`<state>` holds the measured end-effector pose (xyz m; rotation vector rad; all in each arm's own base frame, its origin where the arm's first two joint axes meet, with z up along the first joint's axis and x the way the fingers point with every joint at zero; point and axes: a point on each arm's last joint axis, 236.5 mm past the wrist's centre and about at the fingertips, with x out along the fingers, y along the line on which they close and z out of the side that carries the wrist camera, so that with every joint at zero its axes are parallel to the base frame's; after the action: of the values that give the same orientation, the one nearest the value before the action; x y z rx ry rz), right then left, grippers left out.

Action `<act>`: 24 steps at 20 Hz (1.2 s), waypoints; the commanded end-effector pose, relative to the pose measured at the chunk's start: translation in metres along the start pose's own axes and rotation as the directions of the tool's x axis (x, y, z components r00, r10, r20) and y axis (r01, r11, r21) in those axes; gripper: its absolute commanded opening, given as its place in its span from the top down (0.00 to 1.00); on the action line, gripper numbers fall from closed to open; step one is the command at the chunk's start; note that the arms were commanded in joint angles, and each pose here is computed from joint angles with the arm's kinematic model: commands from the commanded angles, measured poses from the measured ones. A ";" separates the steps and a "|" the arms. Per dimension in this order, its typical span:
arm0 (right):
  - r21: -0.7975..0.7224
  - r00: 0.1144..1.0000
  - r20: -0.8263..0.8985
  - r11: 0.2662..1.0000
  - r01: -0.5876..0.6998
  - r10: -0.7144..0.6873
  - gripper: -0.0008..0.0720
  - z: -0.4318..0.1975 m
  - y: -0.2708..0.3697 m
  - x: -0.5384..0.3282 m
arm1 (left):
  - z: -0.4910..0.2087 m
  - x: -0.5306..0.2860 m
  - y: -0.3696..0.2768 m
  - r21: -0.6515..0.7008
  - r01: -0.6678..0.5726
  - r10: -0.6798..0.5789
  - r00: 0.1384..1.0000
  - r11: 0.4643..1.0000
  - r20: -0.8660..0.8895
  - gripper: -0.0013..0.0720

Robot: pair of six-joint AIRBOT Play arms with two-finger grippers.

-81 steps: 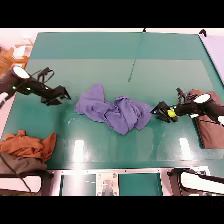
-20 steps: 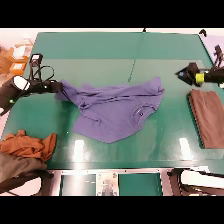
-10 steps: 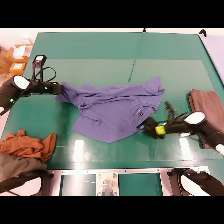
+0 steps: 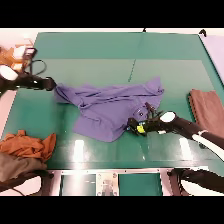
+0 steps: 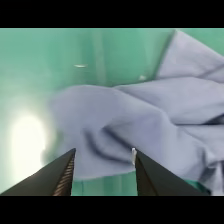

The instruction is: Fold the shirts.

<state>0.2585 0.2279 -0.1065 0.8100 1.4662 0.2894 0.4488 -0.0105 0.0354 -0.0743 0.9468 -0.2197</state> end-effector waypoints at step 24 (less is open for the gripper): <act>0.022 0.970 0.164 0.984 0.179 -0.180 0.96 0.142 -0.097 -0.139 | -0.086 0.094 0.003 -0.528 0.161 -0.212 0.977 0.834 -0.037 0.38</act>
<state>0.3473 0.0161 -0.0752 0.7076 1.3591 0.0504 0.4176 -0.0259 -0.0660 -0.6877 1.0835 -0.1826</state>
